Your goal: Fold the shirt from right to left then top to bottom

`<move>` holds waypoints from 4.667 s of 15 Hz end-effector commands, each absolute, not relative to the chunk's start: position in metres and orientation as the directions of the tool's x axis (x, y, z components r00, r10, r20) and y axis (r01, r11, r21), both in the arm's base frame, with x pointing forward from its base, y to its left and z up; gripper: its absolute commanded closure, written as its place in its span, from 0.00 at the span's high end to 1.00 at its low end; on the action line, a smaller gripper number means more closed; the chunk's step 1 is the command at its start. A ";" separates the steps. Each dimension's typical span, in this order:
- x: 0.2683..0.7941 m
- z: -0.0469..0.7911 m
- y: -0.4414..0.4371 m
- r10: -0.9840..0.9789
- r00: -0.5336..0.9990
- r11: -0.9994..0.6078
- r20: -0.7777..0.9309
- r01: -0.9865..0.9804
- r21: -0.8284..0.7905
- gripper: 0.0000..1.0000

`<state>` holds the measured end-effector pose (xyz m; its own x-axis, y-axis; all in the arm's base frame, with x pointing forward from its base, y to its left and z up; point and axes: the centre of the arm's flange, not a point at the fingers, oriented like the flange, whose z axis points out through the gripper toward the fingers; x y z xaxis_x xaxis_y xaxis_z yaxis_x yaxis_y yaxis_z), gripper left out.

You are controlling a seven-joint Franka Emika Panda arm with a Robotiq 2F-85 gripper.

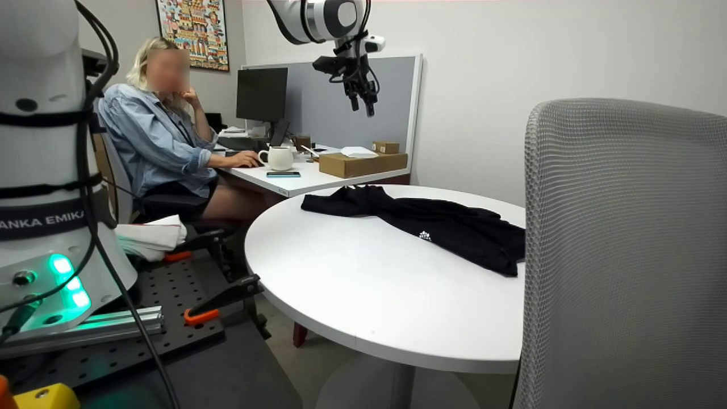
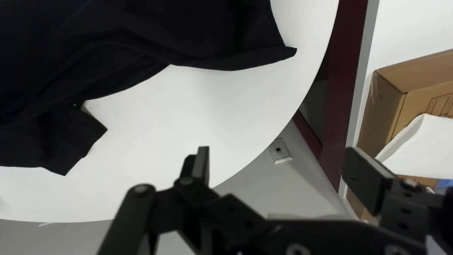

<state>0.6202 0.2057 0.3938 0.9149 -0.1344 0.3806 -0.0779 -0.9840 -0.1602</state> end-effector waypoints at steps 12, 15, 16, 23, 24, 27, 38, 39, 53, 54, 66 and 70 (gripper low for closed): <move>0.541 0.370 -0.087 -0.339 0.887 -0.938 0.313 -0.344 -0.042 1.00; 0.536 0.364 -0.160 -0.364 0.892 -0.928 0.267 -0.373 -0.016 1.00; 0.533 0.360 -0.177 -0.372 0.892 -0.924 0.256 -0.382 -0.009 1.00; 0.558 0.321 -0.271 -0.385 0.889 -0.905 0.249 -0.417 0.088 1.00; 0.567 0.314 -0.272 -0.380 0.890 -0.906 0.254 -0.413 0.091 1.00; 0.597 0.289 -0.262 -0.343 0.911 -0.922 0.230 -0.373 0.102 1.00; 0.680 0.199 -0.273 -0.271 0.954 -0.954 0.131 -0.285 0.095 1.00; 0.684 0.190 -0.278 -0.264 0.958 -0.958 0.116 -0.275 0.088 1.00; 0.684 0.117 -0.317 -0.274 0.961 -0.962 0.027 -0.273 -0.024 1.00; 0.685 0.119 -0.316 -0.275 0.961 -0.961 0.028 -0.274 -0.025 1.00; 0.693 0.148 -0.288 -0.260 0.963 -0.962 0.072 -0.253 -0.101 0.06; 0.691 0.159 -0.285 -0.271 0.959 -0.958 0.080 -0.260 -0.119 0.00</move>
